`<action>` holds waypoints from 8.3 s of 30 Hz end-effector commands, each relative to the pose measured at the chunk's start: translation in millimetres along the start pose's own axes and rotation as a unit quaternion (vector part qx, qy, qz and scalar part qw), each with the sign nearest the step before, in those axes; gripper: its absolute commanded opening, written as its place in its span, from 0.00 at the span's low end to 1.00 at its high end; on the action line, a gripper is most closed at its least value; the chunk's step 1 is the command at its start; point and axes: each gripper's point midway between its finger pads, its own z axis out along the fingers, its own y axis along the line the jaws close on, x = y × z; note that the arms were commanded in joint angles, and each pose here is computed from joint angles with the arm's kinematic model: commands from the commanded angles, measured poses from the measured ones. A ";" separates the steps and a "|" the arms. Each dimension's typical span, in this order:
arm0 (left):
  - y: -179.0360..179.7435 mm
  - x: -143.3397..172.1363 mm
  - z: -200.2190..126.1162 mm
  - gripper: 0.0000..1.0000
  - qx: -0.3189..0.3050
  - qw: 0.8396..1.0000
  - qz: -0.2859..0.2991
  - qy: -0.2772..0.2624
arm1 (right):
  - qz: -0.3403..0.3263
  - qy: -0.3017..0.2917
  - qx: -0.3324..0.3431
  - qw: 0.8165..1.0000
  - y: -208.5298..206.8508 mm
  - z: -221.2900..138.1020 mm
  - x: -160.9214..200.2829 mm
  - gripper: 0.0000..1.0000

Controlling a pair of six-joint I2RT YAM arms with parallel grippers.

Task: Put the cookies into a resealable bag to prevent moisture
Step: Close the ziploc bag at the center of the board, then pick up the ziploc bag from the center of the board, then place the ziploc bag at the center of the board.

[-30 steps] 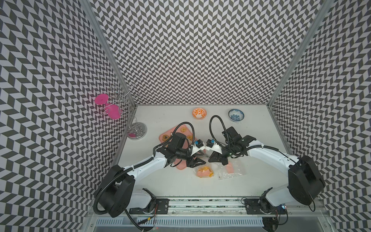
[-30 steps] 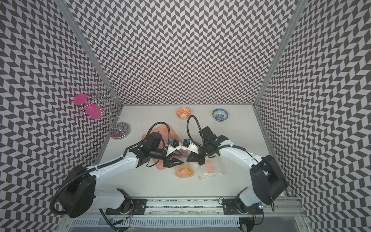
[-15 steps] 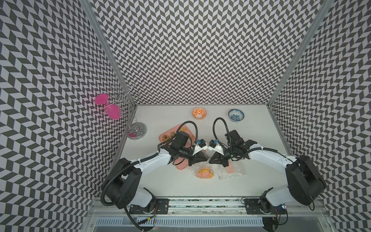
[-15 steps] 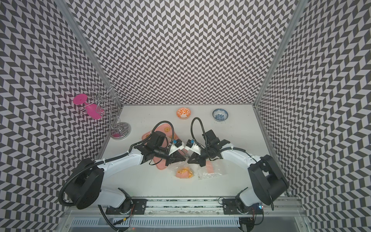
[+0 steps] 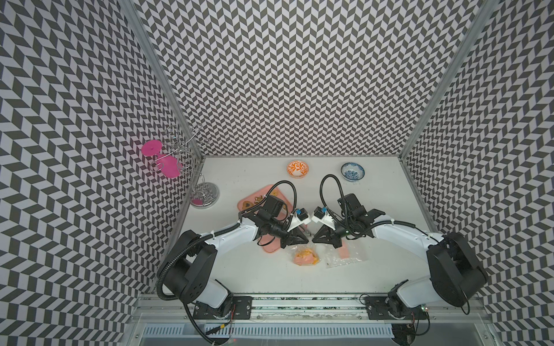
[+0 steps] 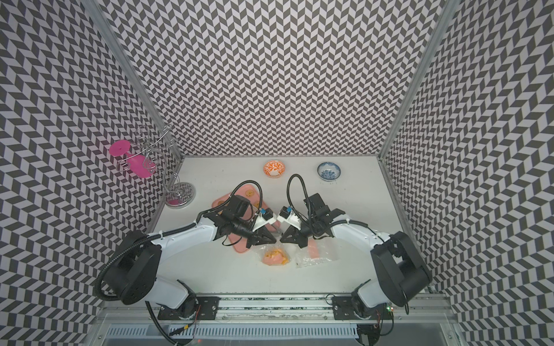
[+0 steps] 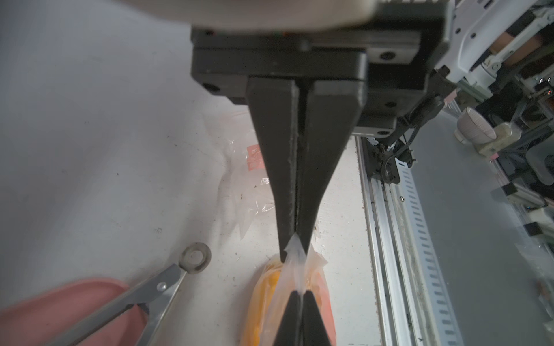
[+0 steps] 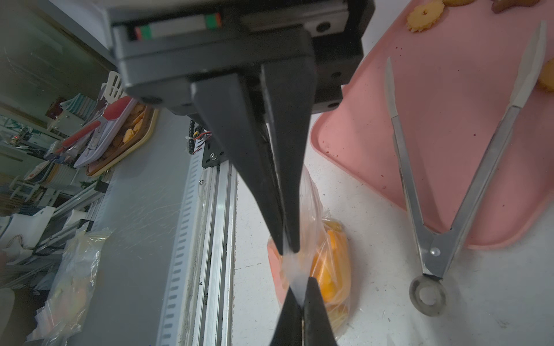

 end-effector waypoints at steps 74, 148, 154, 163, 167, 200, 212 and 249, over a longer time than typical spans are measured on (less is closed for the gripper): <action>6.3 -19.9 3.9 0.02 0.086 0.994 -0.060 -0.025 | 0.026 -0.107 -0.046 0.993 2.3 -7.8 -21.6 0.00; 26.6 31.7 -44.2 0.10 -0.046 0.987 -0.151 -0.010 | 0.032 -0.126 0.035 0.991 -12.8 -44.3 -14.2 0.00; 22.9 24.7 -48.9 0.00 -0.051 0.989 -0.140 -0.017 | 0.029 -0.118 0.049 0.991 -14.9 -46.6 -12.5 0.01; 13.2 -1.0 -65.3 0.00 -0.074 0.993 -0.091 -0.009 | -0.090 -0.059 0.112 0.988 -8.0 -40.0 -38.7 0.54; 5.3 -1.0 -65.3 0.00 -0.068 0.994 -0.087 0.009 | -0.165 -0.018 0.150 0.975 -5.6 -18.1 -55.8 0.61; 6.1 -3.0 -79.1 0.00 -0.093 0.993 -0.072 0.002 | -0.144 0.023 0.109 0.983 -12.9 17.8 -43.3 0.18; 11.9 -0.6 -80.0 0.00 -0.106 0.992 -0.073 0.007 | -0.101 0.005 0.136 0.986 -21.2 -8.1 -33.3 0.13; 213.2 -134.8 -74.9 0.25 -0.273 0.958 0.049 -0.067 | -0.083 0.083 0.456 0.882 -218.6 -125.7 -84.3 0.11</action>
